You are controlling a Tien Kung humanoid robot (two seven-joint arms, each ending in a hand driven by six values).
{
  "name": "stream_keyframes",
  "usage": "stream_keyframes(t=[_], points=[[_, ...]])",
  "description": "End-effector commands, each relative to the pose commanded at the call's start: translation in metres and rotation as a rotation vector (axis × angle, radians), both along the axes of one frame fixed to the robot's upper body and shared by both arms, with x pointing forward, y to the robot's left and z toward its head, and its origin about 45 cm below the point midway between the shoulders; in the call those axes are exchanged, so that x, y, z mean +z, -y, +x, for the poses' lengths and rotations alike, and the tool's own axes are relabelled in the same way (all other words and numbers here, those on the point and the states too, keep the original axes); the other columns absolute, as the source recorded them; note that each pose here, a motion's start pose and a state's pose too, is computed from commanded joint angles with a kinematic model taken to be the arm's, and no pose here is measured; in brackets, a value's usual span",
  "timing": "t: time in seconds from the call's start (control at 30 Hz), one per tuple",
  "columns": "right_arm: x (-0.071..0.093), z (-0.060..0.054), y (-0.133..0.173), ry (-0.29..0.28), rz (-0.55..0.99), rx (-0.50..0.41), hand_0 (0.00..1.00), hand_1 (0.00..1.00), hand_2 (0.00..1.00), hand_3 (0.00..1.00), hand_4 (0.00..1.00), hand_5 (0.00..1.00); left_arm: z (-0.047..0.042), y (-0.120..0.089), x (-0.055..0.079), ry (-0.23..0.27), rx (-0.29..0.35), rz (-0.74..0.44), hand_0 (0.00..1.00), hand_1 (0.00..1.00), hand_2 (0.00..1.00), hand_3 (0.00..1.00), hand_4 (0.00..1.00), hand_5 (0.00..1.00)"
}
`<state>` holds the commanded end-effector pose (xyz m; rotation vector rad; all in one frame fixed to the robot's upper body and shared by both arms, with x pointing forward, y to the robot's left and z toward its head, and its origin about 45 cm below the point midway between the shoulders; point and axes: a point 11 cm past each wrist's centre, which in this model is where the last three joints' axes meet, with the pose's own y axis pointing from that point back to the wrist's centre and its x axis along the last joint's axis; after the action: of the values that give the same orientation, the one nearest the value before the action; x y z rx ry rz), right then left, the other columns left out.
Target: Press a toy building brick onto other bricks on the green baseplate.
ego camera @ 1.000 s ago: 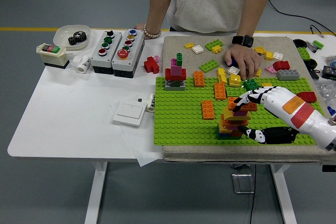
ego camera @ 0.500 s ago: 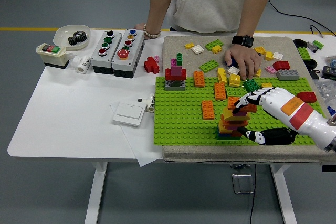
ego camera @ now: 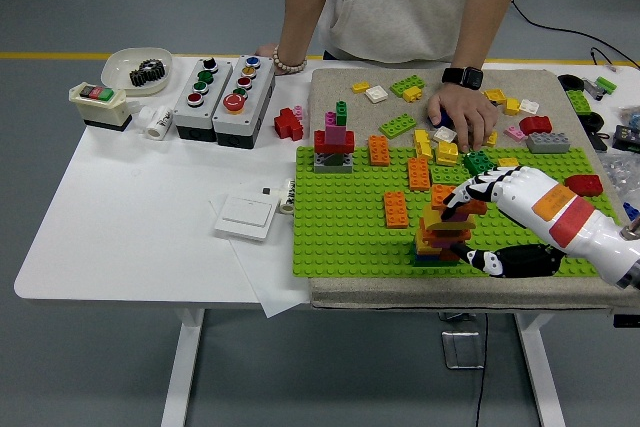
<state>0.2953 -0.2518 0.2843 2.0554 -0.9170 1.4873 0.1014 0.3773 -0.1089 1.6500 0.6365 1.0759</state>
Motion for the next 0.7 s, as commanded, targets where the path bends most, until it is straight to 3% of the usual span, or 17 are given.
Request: stream_keyframes(t=[0.7], points=[[0.0067, 0.0015, 0.0002, 0.031, 0.013, 0.005, 0.628, 0.615, 0.639, 0.565, 0.706, 0.372, -0.0026, -0.0006, -0.0005, -0.008, -0.006, 0.003, 0.806, 0.769, 0.737, 0.584, 0.636, 0.646]])
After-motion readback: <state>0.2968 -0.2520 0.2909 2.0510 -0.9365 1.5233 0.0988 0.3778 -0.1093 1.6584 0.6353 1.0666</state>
